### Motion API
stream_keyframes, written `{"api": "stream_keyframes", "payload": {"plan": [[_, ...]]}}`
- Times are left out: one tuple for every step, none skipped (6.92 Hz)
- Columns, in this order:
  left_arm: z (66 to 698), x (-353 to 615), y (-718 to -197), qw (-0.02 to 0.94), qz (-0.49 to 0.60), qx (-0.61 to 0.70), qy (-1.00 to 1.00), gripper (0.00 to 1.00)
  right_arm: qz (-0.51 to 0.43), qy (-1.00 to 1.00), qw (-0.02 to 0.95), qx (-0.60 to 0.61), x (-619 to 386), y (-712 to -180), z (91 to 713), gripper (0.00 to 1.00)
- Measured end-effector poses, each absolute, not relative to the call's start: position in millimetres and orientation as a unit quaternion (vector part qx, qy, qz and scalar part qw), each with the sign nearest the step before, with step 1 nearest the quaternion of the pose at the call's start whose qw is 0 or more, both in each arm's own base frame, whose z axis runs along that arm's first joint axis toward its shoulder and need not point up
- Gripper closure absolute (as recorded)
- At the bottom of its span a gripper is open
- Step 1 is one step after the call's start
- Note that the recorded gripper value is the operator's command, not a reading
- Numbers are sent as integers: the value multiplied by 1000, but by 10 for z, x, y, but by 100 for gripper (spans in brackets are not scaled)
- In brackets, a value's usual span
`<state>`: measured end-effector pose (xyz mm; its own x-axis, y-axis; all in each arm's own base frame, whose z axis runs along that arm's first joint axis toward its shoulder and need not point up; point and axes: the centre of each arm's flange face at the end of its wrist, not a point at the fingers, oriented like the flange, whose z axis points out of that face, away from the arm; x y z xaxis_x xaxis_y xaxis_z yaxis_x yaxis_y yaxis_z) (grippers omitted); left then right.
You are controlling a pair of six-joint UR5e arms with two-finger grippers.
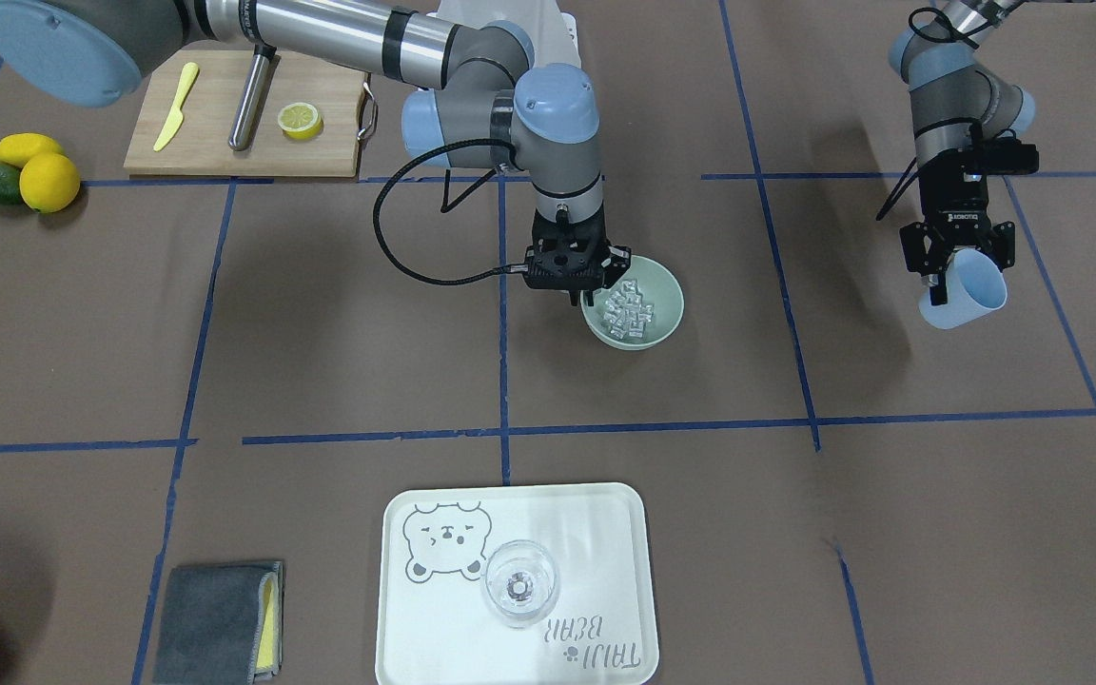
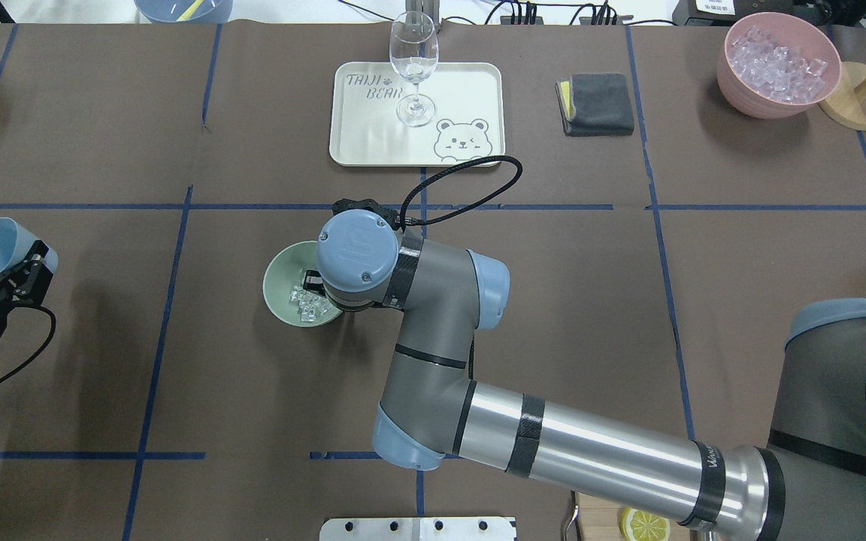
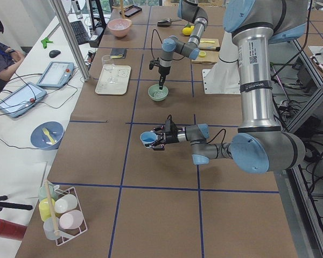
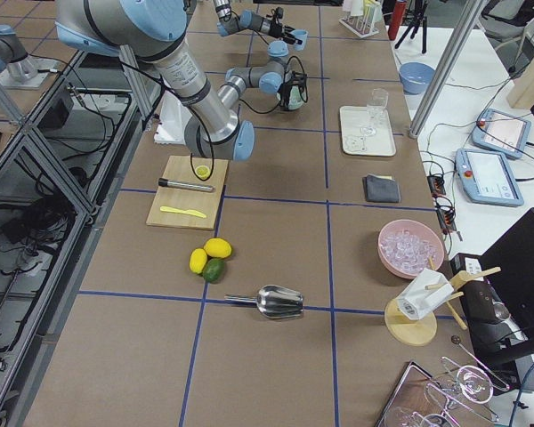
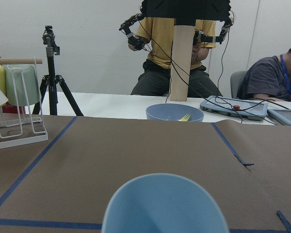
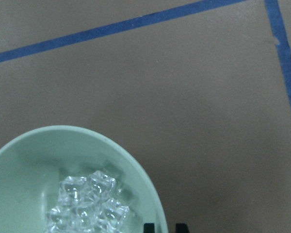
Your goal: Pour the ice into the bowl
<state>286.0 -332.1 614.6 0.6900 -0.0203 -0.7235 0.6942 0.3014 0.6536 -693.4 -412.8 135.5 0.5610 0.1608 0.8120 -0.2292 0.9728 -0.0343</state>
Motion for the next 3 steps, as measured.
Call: {"api": "stream_keyframes", "payload": {"plan": [[6194, 2908, -3299, 747, -236, 544, 302, 100, 110, -461, 880, 39, -6895, -4139, 1291, 100], [6259, 2950, -3254, 749, -231, 547, 295, 100, 111, -468, 876, 40, -6825, -4175, 1210, 100], [6293, 2997, -3205, 751, -225, 546, 294, 81, 113, -475, 872, 39, -6731, -4240, 1142, 100]]}}
